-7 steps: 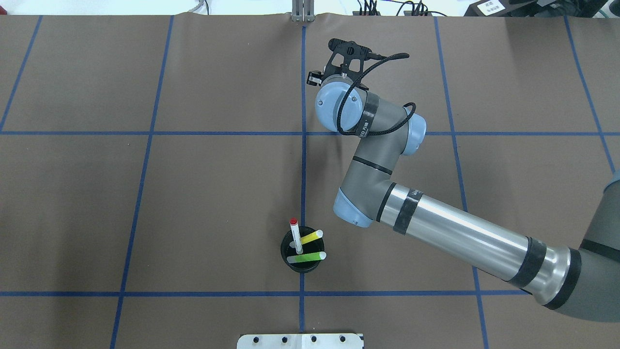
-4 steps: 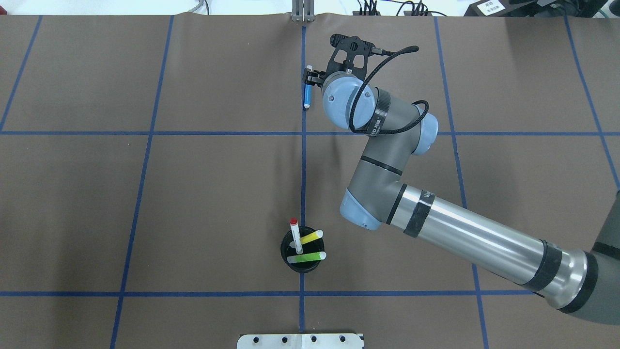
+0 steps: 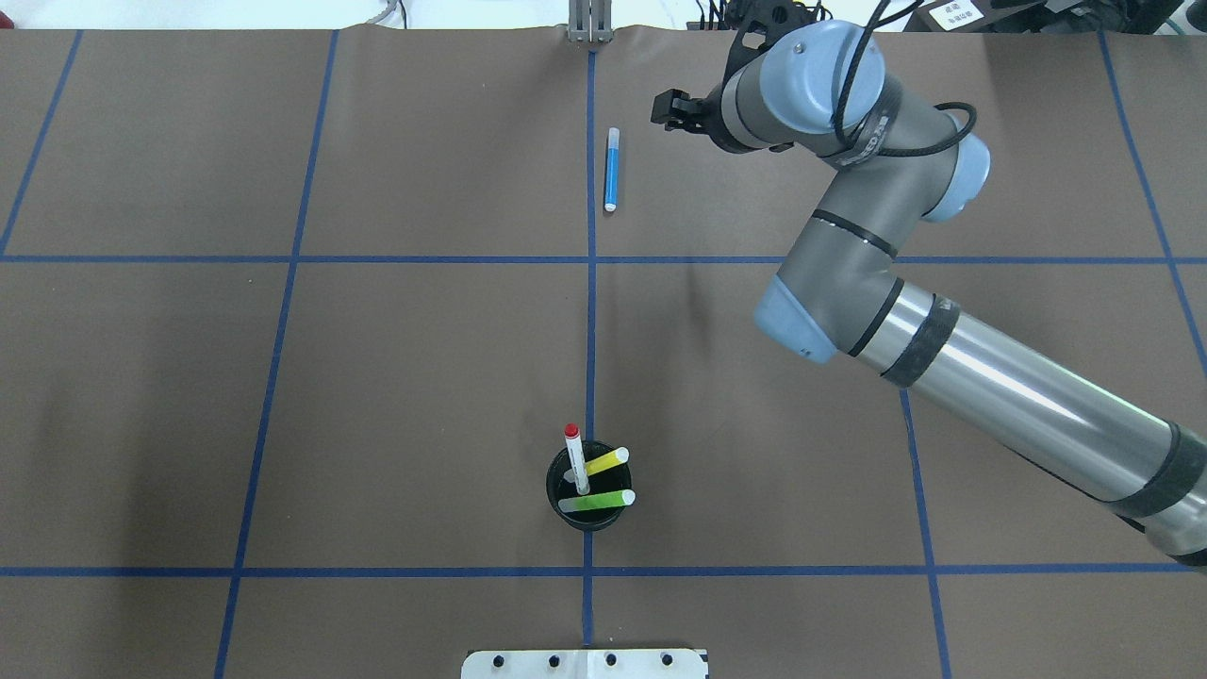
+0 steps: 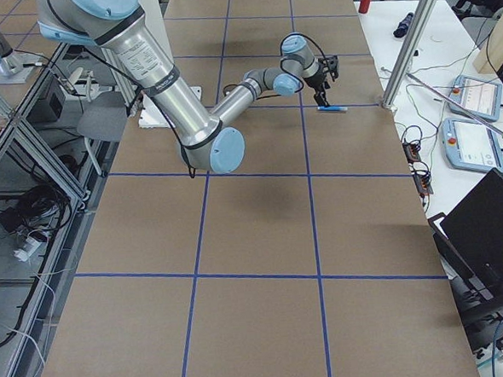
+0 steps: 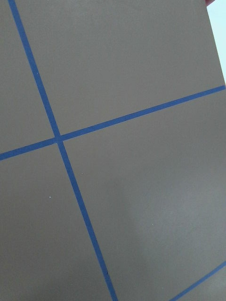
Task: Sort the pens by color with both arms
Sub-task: 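Raise the right gripper away while the left arm swings in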
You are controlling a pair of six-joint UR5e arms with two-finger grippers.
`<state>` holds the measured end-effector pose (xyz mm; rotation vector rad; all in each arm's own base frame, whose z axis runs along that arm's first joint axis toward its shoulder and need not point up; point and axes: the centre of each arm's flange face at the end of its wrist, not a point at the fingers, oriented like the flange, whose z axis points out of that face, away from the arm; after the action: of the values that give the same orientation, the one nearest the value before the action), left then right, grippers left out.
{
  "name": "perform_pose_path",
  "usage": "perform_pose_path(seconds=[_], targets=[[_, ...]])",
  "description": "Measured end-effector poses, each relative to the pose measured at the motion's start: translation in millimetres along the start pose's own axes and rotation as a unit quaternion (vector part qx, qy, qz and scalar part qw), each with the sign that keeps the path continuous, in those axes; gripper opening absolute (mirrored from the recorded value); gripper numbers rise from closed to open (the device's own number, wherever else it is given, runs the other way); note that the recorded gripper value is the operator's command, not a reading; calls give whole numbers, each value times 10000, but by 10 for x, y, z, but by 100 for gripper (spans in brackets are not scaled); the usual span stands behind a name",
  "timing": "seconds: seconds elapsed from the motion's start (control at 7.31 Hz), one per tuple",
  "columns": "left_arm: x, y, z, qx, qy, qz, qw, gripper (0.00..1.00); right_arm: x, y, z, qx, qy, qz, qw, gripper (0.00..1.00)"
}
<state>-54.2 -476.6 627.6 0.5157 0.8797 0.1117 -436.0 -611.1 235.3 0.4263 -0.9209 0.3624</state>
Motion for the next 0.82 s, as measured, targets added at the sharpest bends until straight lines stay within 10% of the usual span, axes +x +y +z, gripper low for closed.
perform_pose_path(seconds=[0.82], targets=[[966,-1242,294,78,436,-889,9951,100,1586,-1061,-327,-1192,409,-1260,9840,100]])
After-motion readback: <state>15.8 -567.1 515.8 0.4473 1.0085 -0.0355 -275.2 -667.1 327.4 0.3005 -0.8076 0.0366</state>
